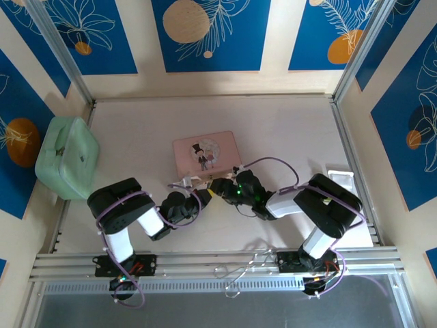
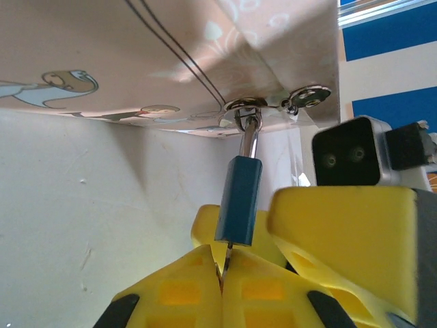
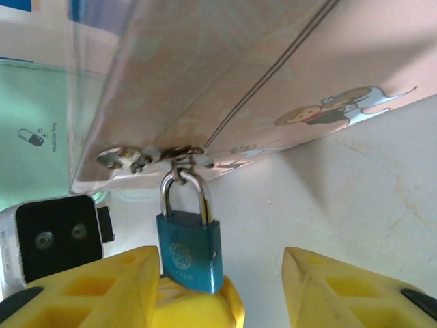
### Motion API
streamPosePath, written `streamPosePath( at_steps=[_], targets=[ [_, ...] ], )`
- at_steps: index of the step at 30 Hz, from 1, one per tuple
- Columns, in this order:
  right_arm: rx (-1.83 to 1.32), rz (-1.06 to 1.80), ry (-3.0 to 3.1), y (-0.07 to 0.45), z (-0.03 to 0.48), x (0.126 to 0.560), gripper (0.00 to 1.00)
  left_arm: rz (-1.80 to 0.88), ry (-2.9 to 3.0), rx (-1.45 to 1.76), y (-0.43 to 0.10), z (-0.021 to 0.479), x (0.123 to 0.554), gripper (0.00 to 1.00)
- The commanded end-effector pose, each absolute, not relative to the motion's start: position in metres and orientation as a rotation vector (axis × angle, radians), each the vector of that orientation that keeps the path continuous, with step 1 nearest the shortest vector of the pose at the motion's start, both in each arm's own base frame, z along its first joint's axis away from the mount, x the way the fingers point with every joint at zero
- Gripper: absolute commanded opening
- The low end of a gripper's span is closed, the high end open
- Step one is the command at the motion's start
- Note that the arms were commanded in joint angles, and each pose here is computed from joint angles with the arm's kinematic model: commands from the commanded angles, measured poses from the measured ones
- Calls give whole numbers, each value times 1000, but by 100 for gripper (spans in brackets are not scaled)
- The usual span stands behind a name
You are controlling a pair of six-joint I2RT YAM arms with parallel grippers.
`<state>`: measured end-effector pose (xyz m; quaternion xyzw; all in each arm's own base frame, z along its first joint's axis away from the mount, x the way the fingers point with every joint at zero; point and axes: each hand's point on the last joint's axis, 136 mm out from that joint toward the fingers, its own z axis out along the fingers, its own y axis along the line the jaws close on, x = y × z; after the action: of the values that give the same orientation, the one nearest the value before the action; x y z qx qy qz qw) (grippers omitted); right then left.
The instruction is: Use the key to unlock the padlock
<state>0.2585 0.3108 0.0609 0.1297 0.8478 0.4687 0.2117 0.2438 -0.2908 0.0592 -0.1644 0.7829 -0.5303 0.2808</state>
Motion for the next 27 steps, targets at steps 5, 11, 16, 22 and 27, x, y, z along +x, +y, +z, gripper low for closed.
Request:
streamPosePath(
  at_steps=[5, 11, 16, 22, 27],
  targets=[
    [407, 1036, 2376, 289, 85, 263, 57, -1511, 2038, -402, -300, 79, 244, 0],
    [393, 878, 2513, 290, 79, 263, 57, -1511, 2038, -398, -301, 79, 244, 0],
    [350, 818, 2586, 298, 75, 266, 58, -1508, 2040, -396, -300, 79, 243, 0],
    [287, 813, 2644, 312, 70, 264, 58, -1508, 2039, -392, -300, 79, 243, 0],
    [245, 825, 2665, 321, 69, 264, 58, -1507, 2042, -389, -300, 79, 243, 0]
  ],
)
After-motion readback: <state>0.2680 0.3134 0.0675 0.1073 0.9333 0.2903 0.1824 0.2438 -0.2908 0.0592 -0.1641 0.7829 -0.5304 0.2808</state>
